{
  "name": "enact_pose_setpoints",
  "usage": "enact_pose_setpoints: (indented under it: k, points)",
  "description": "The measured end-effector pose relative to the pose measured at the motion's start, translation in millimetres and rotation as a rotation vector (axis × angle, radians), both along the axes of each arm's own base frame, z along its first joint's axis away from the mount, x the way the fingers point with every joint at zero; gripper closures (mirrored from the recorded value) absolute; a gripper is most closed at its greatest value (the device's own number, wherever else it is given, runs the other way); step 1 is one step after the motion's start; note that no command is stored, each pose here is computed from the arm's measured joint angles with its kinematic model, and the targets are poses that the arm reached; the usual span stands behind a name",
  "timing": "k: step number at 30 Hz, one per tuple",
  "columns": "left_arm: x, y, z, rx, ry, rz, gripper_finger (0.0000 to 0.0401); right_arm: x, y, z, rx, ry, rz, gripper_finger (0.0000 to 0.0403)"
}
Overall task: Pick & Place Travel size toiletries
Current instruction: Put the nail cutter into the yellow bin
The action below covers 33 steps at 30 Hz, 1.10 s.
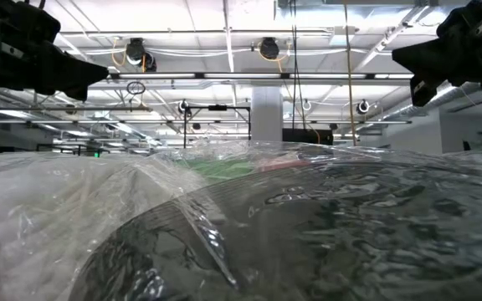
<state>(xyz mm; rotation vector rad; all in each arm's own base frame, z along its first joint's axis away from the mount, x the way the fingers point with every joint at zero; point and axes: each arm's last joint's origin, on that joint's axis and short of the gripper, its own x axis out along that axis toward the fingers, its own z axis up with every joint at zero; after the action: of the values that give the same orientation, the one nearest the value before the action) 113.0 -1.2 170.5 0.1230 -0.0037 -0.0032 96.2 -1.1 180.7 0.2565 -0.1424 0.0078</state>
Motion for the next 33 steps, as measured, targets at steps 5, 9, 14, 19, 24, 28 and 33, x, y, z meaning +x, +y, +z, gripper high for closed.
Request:
enact_pose_setpoints:
  k: [5,9,14,19,24,28,33]
  points:
    - [0,0,0,0.000,0.000,0.000,0.0395,-2,1,11,0.011,-0.115,0.022,0.0390]
    - [0,0,0,0.000,0.000,0.000,0.0396,-6,9,28,0.000,-0.279,0.212,0.0340]
    - [0,0,0,0.000,0.000,0.000,0.0396,4,22,41,-0.003,-0.151,0.329,0.0241]
    - [0,0,0,0.000,0.000,0.000,0.0396,32,46,58,-0.066,0.166,0.294,0.0173]
    - [0,0,0,0.000,0.002,-0.002,0.0396,67,79,62,-0.079,0.643,0.186,0.0172]
    - [0,0,0,0.000,0.001,-0.002,0.0395,90,104,40,0.038,0.950,0.065,0.0184]
    - [0,0,0,0.000,0.001,-0.002,0.0396,116,128,-1,0.219,1.103,-0.038,0.0190]
